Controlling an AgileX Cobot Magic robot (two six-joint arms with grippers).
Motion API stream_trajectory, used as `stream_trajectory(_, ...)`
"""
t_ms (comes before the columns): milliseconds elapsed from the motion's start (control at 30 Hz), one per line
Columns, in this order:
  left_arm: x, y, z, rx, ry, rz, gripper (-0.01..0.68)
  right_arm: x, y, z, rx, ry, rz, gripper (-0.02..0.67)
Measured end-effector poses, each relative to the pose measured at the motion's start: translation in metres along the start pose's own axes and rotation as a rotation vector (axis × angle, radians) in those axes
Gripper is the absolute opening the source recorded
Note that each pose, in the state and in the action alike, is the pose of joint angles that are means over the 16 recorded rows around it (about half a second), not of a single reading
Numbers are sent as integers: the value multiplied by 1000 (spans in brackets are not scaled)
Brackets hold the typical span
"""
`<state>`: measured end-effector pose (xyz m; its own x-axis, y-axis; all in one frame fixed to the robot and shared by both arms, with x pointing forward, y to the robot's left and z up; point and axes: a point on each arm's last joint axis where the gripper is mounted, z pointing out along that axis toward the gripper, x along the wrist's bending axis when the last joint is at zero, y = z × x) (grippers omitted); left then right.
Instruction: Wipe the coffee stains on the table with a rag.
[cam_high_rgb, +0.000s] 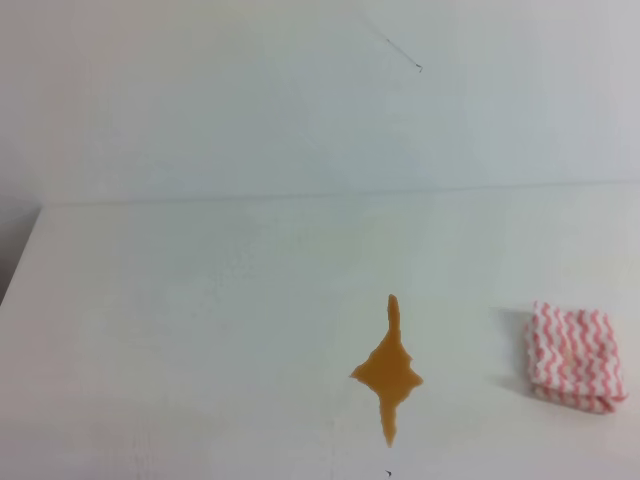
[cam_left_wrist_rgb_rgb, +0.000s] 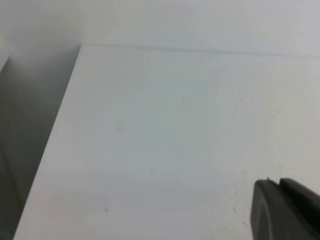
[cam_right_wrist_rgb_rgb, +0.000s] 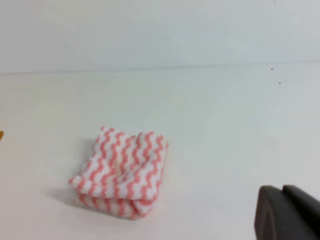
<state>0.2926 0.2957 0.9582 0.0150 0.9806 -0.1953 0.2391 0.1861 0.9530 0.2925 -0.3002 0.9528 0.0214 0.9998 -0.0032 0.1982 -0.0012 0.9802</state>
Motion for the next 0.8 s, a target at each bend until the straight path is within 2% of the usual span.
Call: stream_trajectory(800, 0, -2, 1, 3, 1, 1, -1, 0, 0, 0, -1, 0, 0, -4)
